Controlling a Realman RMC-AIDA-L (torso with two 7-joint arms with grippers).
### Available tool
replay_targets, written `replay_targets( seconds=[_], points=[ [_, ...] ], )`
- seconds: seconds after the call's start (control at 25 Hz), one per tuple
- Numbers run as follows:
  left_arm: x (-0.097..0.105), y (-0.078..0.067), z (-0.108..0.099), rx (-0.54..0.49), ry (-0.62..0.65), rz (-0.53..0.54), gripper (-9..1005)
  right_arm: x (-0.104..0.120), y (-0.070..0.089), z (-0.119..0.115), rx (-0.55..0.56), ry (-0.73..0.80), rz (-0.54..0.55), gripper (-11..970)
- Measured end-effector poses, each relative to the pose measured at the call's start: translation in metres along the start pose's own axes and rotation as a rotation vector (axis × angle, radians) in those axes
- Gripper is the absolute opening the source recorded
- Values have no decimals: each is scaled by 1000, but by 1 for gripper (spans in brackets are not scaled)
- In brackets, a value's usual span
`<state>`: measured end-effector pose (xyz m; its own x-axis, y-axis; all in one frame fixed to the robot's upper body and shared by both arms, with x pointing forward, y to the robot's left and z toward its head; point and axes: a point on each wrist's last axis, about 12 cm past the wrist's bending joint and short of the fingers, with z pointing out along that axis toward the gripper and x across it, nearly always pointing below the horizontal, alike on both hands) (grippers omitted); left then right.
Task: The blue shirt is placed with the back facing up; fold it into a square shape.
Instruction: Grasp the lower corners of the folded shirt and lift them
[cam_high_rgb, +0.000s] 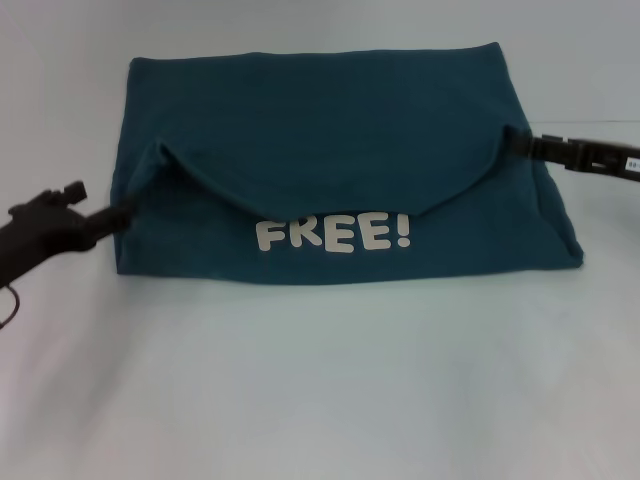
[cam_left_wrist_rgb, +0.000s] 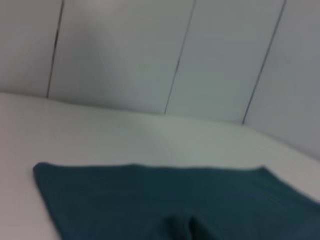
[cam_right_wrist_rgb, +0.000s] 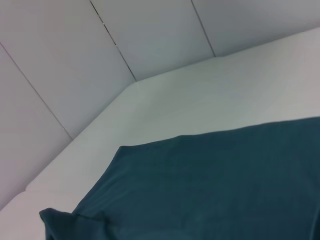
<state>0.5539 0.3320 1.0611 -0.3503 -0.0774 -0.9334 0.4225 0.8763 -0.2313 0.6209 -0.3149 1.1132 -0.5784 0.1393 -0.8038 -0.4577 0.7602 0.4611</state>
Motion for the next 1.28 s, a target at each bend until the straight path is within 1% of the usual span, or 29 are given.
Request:
replay_targets(
  seconds=[0.28, 0.52, 0.72, 0.88, 1.28],
  points=[
    [19, 0, -6, -39, 54, 122, 840, 14, 0, -2, -3, 7, 45, 683],
    [29, -1, -7, -34, 116, 167, 827, 18, 0, -2, -4, 7, 58, 678],
    [36, -5, -5, 0, 170, 213, 816, 18, 1, -2, -5, 1, 64, 675],
    [38, -10, 1, 23, 187, 234, 808, 19, 1, -1, -4, 0, 68, 671],
    [35, -16, 19, 25, 231, 298, 787, 22, 0, -2, 0, 1, 77, 664]
  ],
)
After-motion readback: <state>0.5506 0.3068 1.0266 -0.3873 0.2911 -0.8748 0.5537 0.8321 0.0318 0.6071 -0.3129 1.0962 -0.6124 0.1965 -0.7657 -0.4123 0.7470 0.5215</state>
